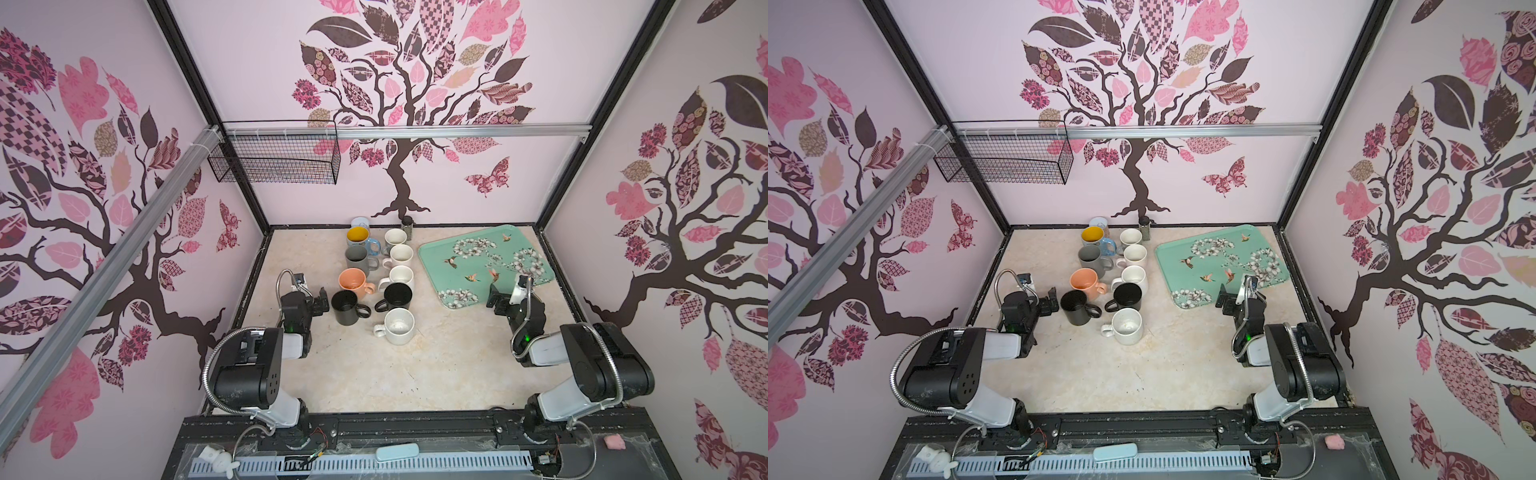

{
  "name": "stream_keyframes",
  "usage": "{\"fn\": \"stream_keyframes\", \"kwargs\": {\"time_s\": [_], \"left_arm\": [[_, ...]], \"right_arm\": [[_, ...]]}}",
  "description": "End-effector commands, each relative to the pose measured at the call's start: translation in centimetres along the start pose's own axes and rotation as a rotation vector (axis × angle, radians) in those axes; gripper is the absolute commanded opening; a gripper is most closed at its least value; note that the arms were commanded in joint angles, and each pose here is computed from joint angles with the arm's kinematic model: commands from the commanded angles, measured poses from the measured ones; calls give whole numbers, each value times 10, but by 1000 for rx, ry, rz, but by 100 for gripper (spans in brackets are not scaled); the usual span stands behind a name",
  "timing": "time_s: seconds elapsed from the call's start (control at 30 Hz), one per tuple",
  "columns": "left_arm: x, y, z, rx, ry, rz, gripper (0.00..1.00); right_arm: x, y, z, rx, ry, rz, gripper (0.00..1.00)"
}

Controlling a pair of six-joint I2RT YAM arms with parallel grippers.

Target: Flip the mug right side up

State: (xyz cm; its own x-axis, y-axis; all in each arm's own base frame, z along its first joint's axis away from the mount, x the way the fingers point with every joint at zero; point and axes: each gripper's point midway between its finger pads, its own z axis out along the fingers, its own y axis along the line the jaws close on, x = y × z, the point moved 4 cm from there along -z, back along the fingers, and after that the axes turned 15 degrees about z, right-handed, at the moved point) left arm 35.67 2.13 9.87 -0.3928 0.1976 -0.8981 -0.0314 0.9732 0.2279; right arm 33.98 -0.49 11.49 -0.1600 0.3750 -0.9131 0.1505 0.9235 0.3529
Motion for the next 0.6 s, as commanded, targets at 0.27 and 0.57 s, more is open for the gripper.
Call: {"fn": "stream_keyframes", "kwargs": {"time_s": [0.27, 0.57], "left_arm": [[-17, 6, 1, -29, -56, 2, 96], [-17, 5, 2, -26, -57, 4, 96]], "right_arm": [[-6, 1, 4, -3, -14, -7, 100], [-6, 1, 4, -2, -14, -8, 100]]}}
